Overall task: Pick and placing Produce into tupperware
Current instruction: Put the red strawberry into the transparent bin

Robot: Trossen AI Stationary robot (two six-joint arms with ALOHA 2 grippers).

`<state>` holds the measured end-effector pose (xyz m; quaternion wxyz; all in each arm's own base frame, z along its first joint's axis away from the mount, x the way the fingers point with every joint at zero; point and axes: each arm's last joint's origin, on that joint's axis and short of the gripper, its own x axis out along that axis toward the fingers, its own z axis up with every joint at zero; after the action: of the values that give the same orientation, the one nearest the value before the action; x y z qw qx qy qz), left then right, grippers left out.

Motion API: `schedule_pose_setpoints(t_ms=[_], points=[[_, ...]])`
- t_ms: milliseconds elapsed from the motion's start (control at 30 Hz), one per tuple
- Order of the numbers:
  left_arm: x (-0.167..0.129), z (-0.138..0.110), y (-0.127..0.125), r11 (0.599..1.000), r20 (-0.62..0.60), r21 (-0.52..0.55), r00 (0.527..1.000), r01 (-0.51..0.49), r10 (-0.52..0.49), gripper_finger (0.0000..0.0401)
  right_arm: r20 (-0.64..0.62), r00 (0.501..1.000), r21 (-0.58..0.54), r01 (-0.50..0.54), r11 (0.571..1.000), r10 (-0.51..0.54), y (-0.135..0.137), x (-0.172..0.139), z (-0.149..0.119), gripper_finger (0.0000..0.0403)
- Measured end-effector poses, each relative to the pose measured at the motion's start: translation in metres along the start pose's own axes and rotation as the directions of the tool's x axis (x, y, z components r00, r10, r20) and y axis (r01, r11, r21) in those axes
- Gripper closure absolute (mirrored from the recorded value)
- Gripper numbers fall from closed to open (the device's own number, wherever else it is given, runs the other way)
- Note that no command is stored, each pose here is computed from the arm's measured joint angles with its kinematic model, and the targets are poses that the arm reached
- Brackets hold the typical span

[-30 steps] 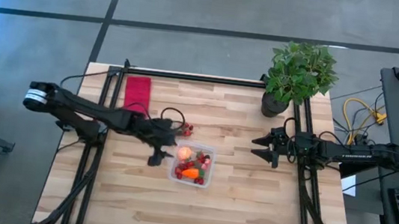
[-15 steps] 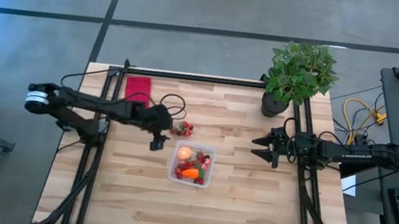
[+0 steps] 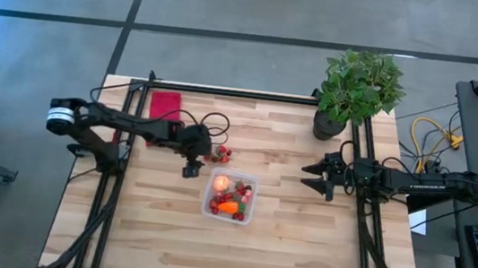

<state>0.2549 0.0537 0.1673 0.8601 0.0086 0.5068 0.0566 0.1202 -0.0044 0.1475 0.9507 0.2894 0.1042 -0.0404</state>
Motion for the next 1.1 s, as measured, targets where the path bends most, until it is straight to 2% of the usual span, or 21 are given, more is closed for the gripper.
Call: schedule_pose_setpoints(t_ms=[467,833,1100], points=[[0.004,0.003,0.014,0.999,0.037,-0.046,0.999,0.005,-0.003,0.0180,0.000,1.000,0.000,0.000,1.000,0.000,0.000,0.000,0.000,0.0113],[0.006,0.005,0.015,1.000,0.078,-0.022,0.997,0.013,-0.011,0.0180,0.000,1.000,0.000,0.000,1.000,0.000,0.000,0.000,0.000,0.0107],[0.007,0.001,0.022,0.999,0.073,-0.045,0.997,0.001,0.003,0.0180,0.000,1.000,0.000,0.000,1.000,0.000,0.000,0.000,0.000,0.0108]])
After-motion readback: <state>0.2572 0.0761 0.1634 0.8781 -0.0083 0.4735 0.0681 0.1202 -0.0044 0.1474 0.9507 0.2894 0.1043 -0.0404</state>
